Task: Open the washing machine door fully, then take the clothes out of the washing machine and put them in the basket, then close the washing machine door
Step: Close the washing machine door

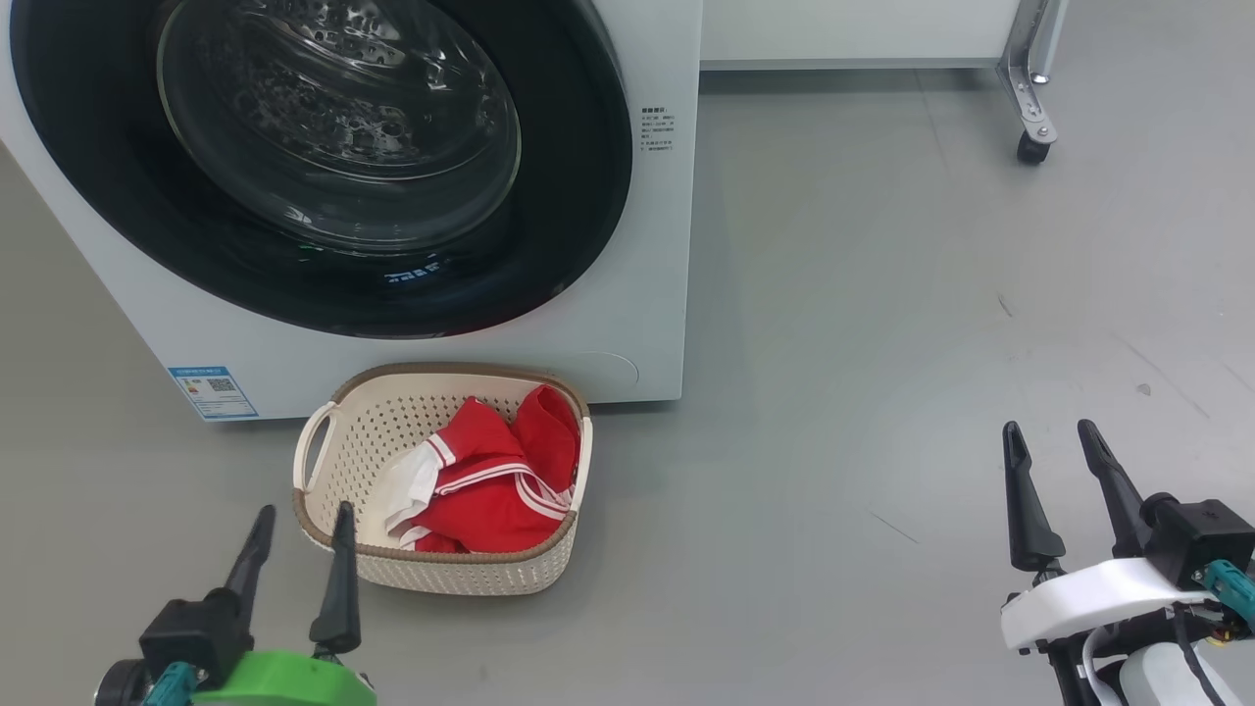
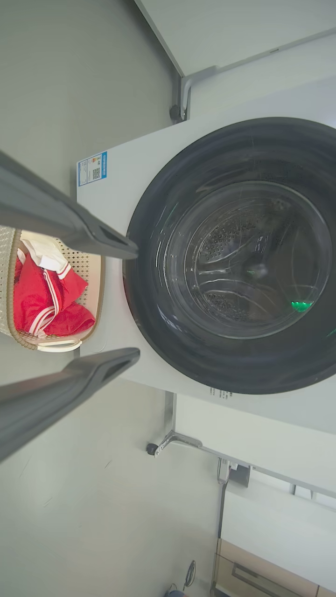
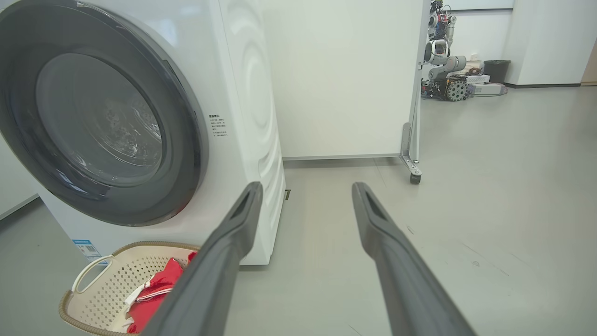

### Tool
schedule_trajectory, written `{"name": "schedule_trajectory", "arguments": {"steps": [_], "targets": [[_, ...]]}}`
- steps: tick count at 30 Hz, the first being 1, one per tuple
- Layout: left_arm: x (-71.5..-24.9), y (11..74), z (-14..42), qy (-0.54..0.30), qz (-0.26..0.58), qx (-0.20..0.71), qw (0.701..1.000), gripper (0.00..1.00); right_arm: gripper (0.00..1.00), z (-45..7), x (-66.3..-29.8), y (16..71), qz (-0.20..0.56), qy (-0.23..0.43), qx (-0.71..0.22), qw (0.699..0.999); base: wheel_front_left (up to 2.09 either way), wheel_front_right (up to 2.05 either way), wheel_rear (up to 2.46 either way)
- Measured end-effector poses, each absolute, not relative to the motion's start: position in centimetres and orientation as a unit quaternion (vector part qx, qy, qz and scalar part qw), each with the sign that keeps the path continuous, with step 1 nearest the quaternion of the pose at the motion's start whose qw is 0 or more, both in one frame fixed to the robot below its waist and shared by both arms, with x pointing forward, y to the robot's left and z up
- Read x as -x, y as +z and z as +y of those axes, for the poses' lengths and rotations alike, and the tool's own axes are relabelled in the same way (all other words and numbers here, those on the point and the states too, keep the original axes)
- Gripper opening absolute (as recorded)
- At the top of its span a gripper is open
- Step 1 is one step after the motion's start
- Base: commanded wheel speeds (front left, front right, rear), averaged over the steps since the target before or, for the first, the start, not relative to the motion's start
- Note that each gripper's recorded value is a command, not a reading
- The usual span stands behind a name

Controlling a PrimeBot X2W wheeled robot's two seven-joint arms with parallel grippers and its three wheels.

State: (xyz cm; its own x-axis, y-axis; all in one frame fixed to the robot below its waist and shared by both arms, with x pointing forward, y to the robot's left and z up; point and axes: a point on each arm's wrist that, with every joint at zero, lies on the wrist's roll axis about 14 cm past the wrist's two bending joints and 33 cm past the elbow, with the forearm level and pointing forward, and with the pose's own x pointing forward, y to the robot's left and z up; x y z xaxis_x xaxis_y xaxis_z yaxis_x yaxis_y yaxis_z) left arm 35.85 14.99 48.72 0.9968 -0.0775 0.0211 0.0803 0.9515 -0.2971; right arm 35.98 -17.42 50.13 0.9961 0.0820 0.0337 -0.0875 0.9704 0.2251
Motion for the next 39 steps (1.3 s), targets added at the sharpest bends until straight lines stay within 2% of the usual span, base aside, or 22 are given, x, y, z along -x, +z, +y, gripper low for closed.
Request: {"name": "schedule_trajectory", "arguments": {"steps": [39], "targets": [[-35.2, 47.3, 14.2, -0.048, 0.020, 0.154, 0.987, 1.00, 1.00, -17.6, -34.3, 50.0, -0.019, 0.029, -0.121, 0.992, 0.00, 0.00, 0.00]]}}
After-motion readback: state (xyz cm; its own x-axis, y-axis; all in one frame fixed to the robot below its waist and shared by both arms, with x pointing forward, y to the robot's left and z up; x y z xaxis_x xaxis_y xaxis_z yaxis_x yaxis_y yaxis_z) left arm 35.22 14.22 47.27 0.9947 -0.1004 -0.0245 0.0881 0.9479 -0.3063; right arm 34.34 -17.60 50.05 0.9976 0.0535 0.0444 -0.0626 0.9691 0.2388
